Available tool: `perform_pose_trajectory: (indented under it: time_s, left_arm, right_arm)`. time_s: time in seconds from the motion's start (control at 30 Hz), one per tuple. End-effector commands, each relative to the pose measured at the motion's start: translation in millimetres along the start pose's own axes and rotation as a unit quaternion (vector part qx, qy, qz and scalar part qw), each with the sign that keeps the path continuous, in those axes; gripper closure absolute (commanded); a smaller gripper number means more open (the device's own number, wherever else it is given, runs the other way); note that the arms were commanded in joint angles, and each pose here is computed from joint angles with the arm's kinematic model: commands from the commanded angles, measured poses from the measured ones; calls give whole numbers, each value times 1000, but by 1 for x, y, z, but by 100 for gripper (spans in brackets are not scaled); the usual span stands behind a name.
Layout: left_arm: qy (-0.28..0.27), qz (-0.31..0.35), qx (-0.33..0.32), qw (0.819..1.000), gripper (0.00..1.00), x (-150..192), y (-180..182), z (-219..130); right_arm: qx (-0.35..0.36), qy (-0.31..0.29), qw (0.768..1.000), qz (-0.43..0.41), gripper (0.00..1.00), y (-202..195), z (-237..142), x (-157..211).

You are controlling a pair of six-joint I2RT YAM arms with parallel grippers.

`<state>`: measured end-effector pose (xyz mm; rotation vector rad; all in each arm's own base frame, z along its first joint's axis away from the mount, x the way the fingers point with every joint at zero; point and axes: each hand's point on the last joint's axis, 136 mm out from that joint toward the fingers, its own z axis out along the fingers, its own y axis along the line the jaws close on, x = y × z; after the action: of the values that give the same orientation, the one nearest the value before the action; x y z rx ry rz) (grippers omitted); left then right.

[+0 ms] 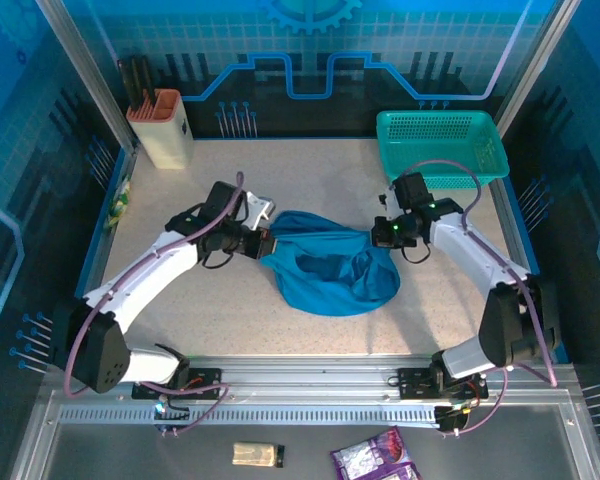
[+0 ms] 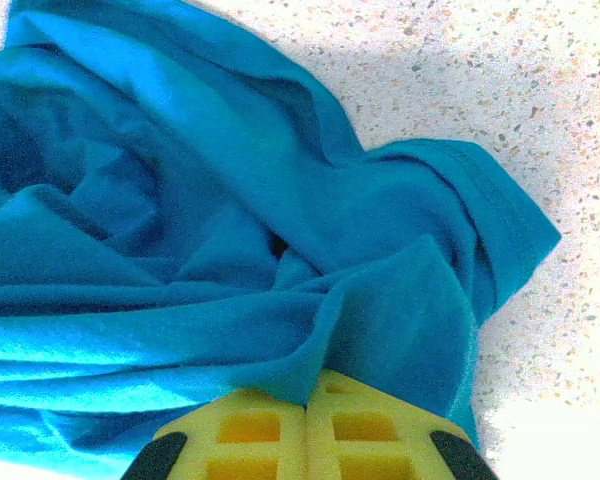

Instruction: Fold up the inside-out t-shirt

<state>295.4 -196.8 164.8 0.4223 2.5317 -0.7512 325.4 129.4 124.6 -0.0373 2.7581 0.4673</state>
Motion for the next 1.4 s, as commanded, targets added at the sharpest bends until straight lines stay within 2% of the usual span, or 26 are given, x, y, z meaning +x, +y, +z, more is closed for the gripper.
perform_pose_trajectory:
  time_s: [0.0, 0.2, 0.27, 0.37, 0.47, 0.6, 0.7, 0.9, 1.07, 1.27, 1.37]
  left_arm:
    - [11, -104, 22, 994, 98, 16, 13, 4]
    - [34, -153, 6, 988, 97, 29, 33, 22]
    - [36, -158, 11, 987, 97, 28, 33, 25]
    - [32, -158, 19, 987, 97, 24, 32, 27]
    - [27, -152, 38, 987, 97, 19, 25, 25]
    - [22, -138, 68, 988, 97, 16, 14, 20]
    - [25, -131, 89, 987, 97, 16, 6, 17]
    - [24, -124, 116, 985, 96, 15, -4, 13]
    - [18, -121, 119, 985, 96, 13, -6, 11]
    - [15, -123, 123, 985, 96, 13, -6, 11]
    - [16, -123, 123, 985, 95, 14, -6, 12]
  right_arm:
    - [71, 11, 997, 5, 98, -26, 4, -4]
    - [74, -1, 997, -18, 66, 3, -8, 0]
    - [71, -9, 997, -32, 62, 20, -14, 6]
    - [16, -6, 999, -31, 61, 57, -10, 25]
    - [-77, 5, 997, -6, 59, 101, 9, 48]
    - [-203, -12, 979, 22, 56, 161, 24, 53]
    - [-267, -26, 963, 22, 54, 193, 27, 44]
    - [-327, -6, 945, 27, 53, 223, 44, 35]
    - [-342, 8, 938, 48, 53, 227, 53, 33]
    - [-377, 5, 925, 55, 65, 234, 43, 30]
    - [-381, 0, 923, 52, 66, 235, 39, 30]
